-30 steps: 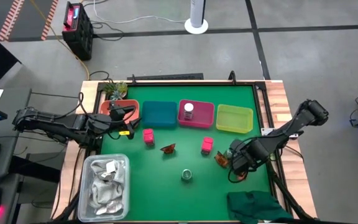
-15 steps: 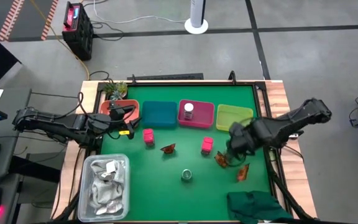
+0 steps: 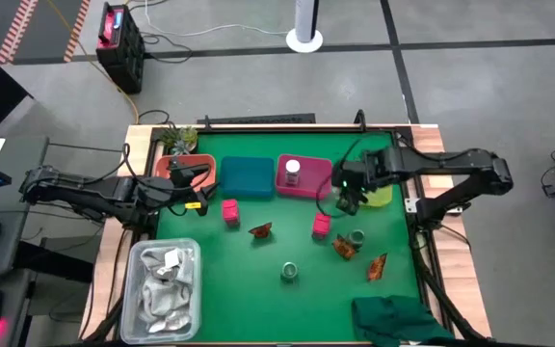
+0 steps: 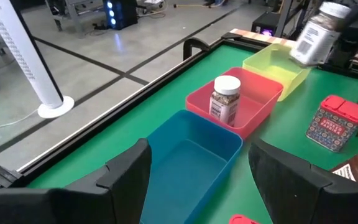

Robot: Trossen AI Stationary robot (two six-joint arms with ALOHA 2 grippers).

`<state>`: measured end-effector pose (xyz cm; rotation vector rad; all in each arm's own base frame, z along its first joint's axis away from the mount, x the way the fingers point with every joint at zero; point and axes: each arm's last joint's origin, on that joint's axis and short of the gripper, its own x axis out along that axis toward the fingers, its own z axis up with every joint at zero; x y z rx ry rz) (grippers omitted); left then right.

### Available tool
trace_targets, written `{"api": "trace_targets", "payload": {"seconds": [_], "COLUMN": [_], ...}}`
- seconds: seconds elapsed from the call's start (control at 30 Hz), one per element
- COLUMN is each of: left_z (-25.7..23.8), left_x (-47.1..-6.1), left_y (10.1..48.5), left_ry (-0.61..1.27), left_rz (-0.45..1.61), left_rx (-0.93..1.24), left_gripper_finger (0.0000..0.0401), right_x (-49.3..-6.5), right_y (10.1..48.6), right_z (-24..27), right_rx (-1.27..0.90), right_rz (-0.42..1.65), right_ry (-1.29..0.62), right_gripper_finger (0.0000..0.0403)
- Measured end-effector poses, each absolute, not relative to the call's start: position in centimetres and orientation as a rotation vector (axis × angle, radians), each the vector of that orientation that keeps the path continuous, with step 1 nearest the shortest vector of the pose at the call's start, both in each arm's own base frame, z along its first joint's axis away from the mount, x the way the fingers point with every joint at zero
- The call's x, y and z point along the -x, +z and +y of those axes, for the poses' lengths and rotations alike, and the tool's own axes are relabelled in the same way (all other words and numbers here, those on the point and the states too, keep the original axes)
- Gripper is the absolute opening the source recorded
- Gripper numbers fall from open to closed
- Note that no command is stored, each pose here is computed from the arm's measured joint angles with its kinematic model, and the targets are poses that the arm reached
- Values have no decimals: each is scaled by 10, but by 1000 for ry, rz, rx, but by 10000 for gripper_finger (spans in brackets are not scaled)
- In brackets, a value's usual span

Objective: Sort spices by type
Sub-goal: Put the white seasoning bottle into the red bin

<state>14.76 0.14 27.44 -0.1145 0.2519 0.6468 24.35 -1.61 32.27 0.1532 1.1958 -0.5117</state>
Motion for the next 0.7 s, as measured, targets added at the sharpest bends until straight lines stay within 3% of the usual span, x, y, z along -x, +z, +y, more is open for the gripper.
{"api": "trace_targets", "payload": {"seconds": [0.23,0.4,0.7], "left_z": [2,2,2], "left_x": [-148,-148,-148], "left_y": [275,275,275], "left_ry": [655,656,656], "left_rz": [240,239,241], "left_rx": [118,120,119], "left_gripper_finger": [256,256,256], "right_x": [-282,-312,-344], "right_y": [312,275,234], "right_z": [-51,-79,-132], "right_rx": [-6,94,71], "right_rz": [1090,1200,1326], "right_ry": [-448,-392,-323], "right_gripper_finger": [238,238,239]}}
